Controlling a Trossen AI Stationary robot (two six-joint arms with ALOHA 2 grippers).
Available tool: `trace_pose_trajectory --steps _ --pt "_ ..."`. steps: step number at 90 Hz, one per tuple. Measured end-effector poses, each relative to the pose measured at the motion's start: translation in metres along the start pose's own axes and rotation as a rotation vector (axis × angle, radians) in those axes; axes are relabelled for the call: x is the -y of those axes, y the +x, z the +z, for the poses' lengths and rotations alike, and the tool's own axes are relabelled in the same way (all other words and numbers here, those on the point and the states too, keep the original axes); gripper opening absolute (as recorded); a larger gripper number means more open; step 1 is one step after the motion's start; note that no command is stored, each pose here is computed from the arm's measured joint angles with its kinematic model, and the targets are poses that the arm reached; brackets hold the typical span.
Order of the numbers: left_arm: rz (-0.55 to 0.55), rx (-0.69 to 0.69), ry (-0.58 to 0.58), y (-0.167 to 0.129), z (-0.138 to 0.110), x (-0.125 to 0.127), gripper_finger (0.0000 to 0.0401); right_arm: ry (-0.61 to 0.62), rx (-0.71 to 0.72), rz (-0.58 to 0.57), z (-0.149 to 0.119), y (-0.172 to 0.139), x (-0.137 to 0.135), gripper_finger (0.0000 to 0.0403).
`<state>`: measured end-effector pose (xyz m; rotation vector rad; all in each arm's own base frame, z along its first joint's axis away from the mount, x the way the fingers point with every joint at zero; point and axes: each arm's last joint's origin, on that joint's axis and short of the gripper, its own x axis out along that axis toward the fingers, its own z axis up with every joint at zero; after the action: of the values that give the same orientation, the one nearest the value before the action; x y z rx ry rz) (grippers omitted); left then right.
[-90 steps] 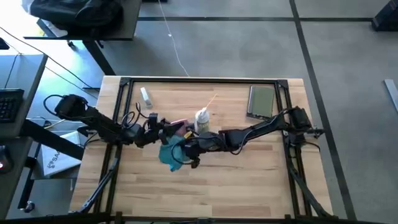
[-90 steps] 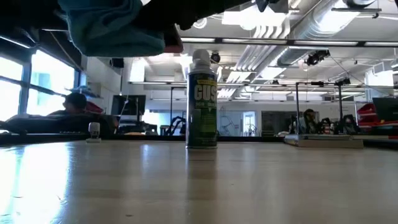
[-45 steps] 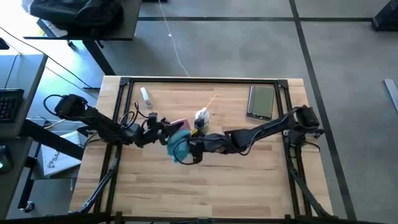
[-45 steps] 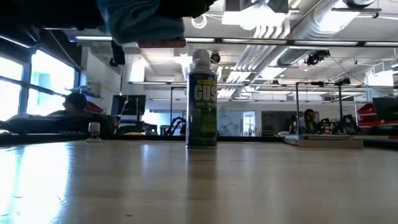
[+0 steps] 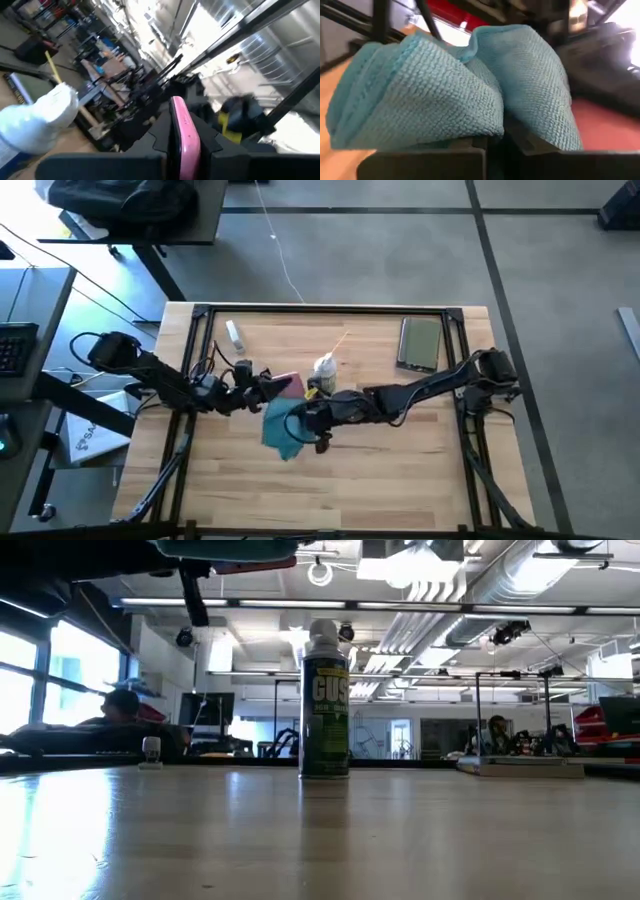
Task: Apply microfiber cloth
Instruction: Wipe the back and front of the cellphone with the blue microfiber cloth
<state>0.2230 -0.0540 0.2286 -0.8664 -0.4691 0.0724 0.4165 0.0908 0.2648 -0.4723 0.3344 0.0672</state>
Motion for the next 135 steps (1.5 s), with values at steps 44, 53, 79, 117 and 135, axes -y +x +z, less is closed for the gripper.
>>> trace_pose_trajectory --steps 44,53,79,117,135 --pt "-0.010 0.028 -0.092 0.001 0.004 0.000 0.0013 -0.041 -0.044 -0.168 0.013 -0.017 0.007 0.0000" --pt "-0.021 0.046 -0.119 0.002 0.007 -0.001 0.0013 -0.033 -0.026 -0.104 0.014 -0.017 0.000 0.0000" --pt "-0.016 0.112 -0.139 0.003 0.013 -0.001 0.0013 -0.018 -0.016 -0.045 0.017 -0.020 -0.015 0.0000" --pt "0.087 0.189 -0.113 0.012 0.014 0.001 0.0013 -0.042 -0.003 -0.083 0.002 0.000 -0.003 0.0000" --pt "0.066 0.189 -0.099 0.013 0.016 0.002 0.0013 -0.052 -0.004 -0.060 0.004 -0.001 -0.009 0.0000"
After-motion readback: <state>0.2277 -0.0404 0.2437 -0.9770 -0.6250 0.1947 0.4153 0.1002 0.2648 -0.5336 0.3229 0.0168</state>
